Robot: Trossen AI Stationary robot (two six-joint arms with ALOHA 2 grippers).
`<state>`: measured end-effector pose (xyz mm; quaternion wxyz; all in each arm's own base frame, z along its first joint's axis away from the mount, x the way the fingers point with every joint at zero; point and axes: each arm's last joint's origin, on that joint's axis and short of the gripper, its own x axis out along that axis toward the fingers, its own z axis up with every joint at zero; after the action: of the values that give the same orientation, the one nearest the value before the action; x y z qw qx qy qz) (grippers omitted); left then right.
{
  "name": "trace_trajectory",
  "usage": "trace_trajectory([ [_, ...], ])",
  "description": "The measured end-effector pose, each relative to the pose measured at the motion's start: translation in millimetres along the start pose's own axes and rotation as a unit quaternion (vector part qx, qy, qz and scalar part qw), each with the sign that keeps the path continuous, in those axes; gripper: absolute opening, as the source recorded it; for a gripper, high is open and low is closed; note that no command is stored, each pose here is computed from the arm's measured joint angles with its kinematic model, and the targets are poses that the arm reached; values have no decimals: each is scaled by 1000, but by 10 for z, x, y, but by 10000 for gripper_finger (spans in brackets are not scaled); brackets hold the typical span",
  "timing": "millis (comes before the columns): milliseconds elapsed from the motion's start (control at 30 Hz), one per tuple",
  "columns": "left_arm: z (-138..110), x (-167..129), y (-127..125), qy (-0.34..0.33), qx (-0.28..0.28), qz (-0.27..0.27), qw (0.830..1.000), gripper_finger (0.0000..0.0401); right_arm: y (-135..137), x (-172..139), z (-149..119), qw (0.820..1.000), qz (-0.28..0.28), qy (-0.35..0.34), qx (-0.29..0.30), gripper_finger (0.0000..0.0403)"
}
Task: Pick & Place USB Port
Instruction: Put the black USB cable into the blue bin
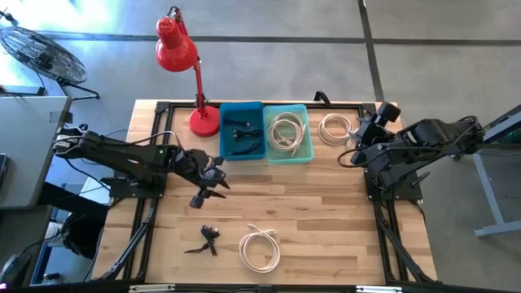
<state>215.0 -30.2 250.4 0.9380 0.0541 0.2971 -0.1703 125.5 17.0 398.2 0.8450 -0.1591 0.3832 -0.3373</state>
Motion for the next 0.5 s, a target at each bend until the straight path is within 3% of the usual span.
trace_trajectory([
  [200,11,20,-102,5,-32,23,999,154,12,-2,70,999,-13,-30,-32,209],
  [500,-5,28,-162,14,-207,11,978,154,49,-3,68,999,46,-14,-8,209],
])
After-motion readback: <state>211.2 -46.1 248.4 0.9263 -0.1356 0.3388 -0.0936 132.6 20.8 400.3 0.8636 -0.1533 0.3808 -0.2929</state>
